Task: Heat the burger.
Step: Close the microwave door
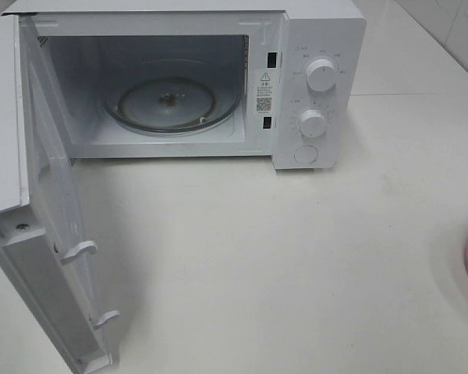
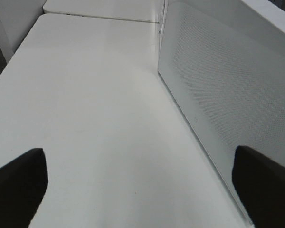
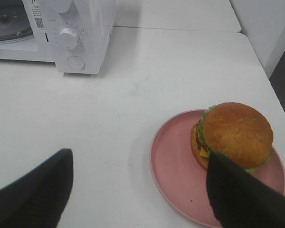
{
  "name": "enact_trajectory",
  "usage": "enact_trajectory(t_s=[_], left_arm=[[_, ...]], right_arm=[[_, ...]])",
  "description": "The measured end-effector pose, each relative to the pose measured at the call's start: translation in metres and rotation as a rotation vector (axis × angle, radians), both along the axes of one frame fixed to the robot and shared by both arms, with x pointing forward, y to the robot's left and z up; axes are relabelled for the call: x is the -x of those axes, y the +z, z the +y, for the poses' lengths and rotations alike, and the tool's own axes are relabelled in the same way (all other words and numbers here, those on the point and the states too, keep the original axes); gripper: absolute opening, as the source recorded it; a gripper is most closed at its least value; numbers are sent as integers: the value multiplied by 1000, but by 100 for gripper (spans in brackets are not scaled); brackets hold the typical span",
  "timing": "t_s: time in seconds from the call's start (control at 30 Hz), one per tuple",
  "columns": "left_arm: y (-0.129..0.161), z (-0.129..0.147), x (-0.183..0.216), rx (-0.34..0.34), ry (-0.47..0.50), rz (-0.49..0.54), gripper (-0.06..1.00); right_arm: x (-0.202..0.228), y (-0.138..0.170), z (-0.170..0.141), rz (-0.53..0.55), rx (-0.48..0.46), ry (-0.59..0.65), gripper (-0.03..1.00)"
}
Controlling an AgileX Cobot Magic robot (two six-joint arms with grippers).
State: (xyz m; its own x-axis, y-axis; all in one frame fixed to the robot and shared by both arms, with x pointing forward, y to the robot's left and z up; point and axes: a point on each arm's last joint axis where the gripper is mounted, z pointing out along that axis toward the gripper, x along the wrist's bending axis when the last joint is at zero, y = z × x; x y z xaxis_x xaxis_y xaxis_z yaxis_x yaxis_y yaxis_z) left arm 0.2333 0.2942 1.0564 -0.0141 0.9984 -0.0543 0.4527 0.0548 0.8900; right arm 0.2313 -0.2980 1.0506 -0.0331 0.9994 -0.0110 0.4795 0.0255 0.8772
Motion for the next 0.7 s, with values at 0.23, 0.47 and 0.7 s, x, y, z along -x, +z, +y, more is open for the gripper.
enact_trajectory(t_s=[0.23,0.47,0.7], left_arm=[[11,5,-13,-11,46,4,73],[12,9,-43,-34,61,-25,5],[-2,11,-72,-32,63,-63,0]], right_arm=[[0,0,0,0,0,0,75],[0,0,0,0,0,0,75],[0,0,0,0,0,0,75]])
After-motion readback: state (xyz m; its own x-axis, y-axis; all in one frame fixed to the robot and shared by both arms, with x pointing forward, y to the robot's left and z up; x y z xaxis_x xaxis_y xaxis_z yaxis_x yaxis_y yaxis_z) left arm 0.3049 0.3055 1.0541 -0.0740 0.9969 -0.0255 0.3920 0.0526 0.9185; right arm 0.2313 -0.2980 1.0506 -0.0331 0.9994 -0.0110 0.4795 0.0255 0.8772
